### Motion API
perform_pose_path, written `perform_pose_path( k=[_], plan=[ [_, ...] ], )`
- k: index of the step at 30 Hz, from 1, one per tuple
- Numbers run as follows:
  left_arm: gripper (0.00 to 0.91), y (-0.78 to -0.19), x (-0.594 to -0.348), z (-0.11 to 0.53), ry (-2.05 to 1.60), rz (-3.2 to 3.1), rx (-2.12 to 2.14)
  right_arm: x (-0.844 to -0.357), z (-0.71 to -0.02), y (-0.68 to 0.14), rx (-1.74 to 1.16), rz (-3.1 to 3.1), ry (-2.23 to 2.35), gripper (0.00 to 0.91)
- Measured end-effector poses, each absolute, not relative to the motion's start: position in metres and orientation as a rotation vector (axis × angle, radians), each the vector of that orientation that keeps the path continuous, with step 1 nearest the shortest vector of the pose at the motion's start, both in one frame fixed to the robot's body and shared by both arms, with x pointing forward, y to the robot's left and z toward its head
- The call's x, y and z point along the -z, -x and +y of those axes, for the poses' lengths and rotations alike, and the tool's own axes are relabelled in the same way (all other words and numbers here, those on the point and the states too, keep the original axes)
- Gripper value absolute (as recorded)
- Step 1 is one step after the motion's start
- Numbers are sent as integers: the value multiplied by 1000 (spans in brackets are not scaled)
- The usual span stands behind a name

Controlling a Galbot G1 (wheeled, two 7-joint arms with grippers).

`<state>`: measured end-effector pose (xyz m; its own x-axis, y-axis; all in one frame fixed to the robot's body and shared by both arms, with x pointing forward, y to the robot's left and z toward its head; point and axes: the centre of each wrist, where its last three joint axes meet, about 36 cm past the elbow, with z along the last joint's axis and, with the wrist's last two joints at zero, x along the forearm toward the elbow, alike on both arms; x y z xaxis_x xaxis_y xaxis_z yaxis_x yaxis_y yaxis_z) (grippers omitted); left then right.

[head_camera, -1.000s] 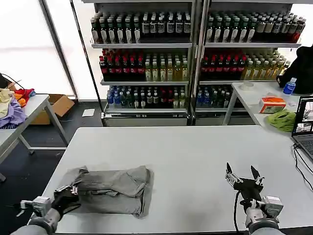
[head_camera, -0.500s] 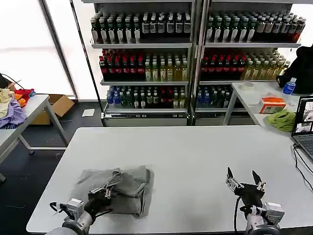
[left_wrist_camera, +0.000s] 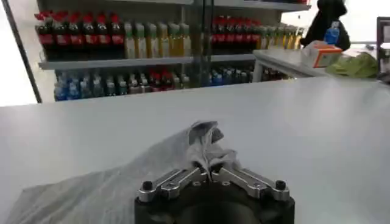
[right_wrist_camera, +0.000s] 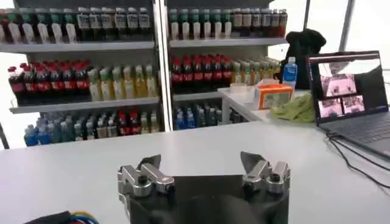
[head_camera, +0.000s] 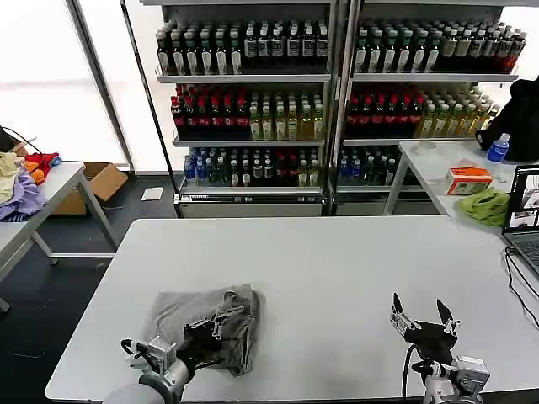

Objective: Fold and organize the clothes.

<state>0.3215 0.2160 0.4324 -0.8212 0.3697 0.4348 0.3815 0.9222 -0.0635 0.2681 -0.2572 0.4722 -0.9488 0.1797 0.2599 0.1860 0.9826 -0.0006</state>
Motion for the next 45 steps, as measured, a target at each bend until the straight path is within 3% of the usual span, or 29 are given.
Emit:
perform_pose_path(
  k=[9,10,11,21,29,45],
  plan=[
    [10,-330,-425,206,573,-2619,39,-467,-254,-268,33,-2857,267,907],
    [715,-331,-425,206,575,-2618,40,-467,-254,-268,33,-2856,267,907],
    [907,-331,-424,206,579,-2617,37,-466,-253,-268,33,-2855,266,907],
    [907,-332,-411,193,719,-2630,-114,-461,-253,-271,22,-2852,265,907],
    [907,-330,-438,196,826,-2688,-419,-457,-252,-276,23,-2848,245,907],
    [907,-324,-453,290,361,-2776,-293,-447,-250,-304,41,-2842,163,907]
  ],
)
